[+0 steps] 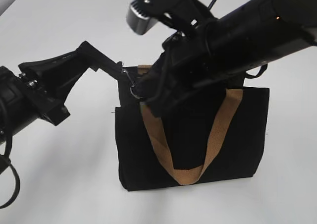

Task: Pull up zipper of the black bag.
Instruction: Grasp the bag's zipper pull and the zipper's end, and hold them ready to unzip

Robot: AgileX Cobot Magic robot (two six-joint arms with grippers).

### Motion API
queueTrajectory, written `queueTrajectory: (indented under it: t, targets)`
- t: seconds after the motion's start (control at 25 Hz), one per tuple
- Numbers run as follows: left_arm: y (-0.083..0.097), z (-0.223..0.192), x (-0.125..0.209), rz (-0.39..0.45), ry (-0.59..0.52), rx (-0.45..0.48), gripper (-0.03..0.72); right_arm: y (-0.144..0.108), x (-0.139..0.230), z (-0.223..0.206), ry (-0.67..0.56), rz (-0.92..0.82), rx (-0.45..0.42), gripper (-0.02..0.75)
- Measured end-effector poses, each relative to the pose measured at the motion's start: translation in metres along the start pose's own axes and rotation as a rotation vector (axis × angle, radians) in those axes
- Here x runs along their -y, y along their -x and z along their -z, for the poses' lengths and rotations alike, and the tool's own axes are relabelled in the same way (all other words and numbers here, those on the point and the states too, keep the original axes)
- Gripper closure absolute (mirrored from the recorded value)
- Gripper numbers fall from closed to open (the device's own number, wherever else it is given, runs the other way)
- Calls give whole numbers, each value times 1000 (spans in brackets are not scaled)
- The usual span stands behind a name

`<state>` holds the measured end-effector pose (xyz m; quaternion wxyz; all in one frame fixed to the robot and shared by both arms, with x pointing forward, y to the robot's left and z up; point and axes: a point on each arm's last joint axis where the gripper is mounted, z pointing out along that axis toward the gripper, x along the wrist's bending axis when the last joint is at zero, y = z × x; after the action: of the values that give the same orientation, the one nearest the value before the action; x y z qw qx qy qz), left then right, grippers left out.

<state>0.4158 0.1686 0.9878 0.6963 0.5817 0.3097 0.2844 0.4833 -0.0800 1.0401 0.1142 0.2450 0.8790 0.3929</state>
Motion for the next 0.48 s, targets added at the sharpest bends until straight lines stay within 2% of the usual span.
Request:
queueTrajectory:
  t: [0.2,0.48]
  targets:
    - [-2,0,1,9,-7,-22,685,17,1,20,9,-62,33,739]
    - [-4,1,10,12,-100,-40,685,37,12,33,-38,-133,32,739]
